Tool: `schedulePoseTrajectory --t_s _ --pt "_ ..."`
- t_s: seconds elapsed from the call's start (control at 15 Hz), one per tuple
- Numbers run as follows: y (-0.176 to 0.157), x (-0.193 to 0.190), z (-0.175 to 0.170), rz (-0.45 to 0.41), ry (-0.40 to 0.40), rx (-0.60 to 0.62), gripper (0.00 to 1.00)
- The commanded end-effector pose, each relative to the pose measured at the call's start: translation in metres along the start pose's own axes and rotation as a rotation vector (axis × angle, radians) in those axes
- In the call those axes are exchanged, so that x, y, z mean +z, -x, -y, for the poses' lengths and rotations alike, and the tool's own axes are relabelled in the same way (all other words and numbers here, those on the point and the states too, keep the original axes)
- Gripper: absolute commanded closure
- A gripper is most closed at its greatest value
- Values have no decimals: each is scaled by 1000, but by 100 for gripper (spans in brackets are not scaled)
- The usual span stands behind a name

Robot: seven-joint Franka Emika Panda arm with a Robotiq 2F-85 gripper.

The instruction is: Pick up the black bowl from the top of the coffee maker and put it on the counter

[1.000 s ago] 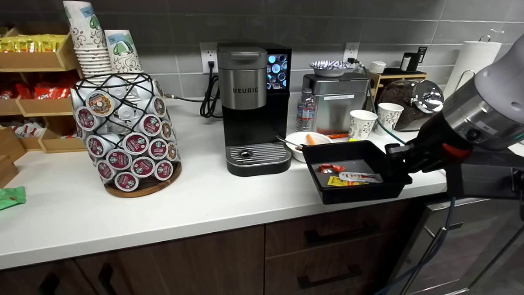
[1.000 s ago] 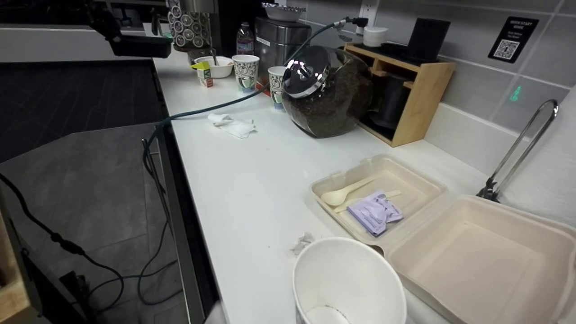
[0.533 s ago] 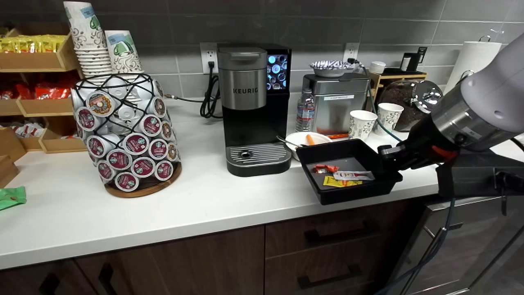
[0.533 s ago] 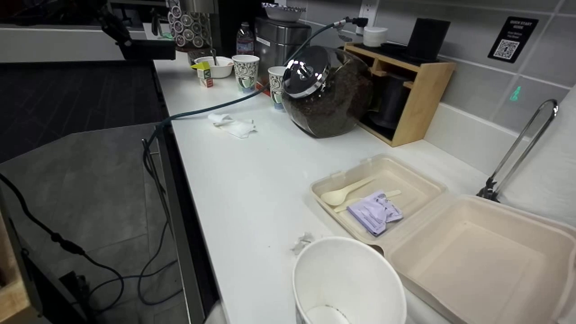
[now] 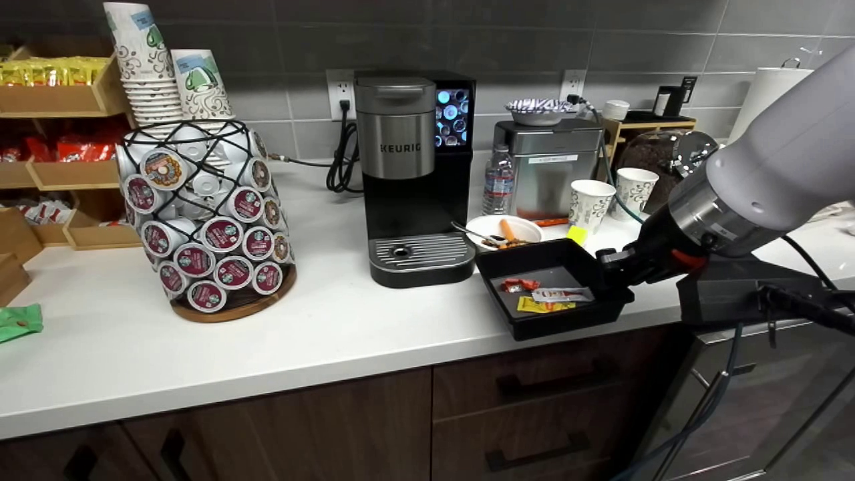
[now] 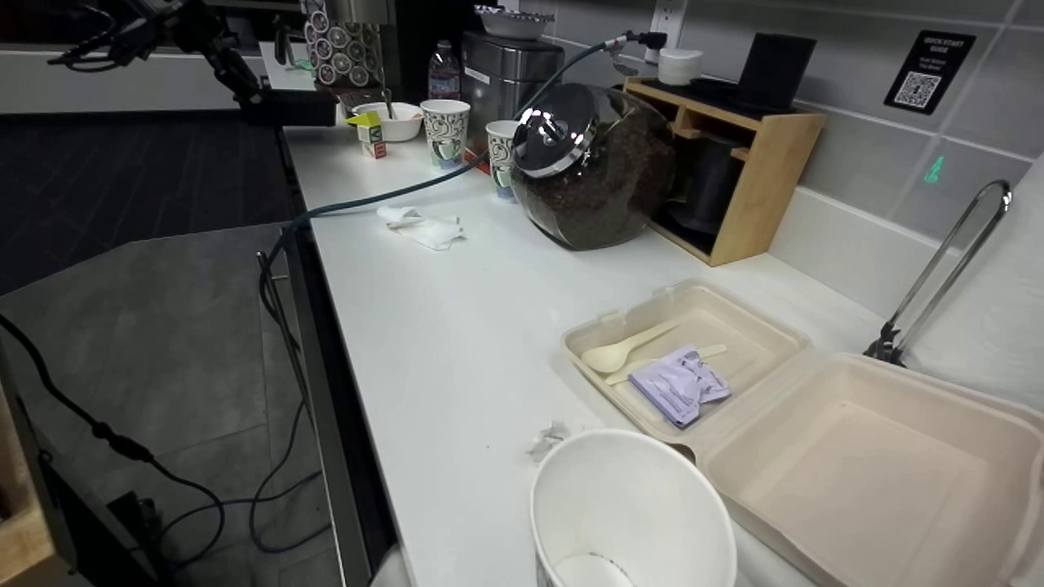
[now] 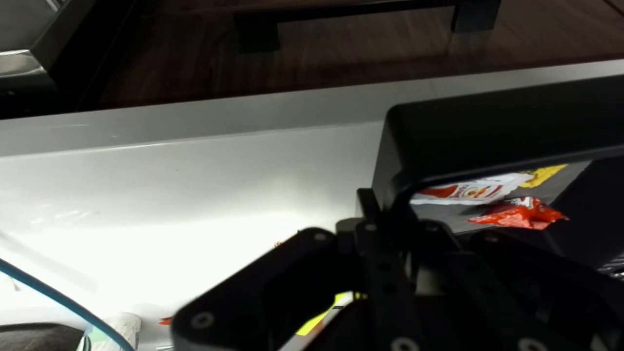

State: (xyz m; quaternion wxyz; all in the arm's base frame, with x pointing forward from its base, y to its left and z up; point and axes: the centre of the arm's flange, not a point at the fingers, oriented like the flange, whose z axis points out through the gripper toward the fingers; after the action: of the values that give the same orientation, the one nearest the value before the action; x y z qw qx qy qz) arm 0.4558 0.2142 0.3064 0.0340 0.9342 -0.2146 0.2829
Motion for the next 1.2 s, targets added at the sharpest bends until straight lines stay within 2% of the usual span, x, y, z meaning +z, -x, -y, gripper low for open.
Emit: schedulePoseTrajectory --t_s 0.0,1.13 --pt "1 20 8 -11 -28 32 98" --pt "-8 49 5 -42 -8 96 98"
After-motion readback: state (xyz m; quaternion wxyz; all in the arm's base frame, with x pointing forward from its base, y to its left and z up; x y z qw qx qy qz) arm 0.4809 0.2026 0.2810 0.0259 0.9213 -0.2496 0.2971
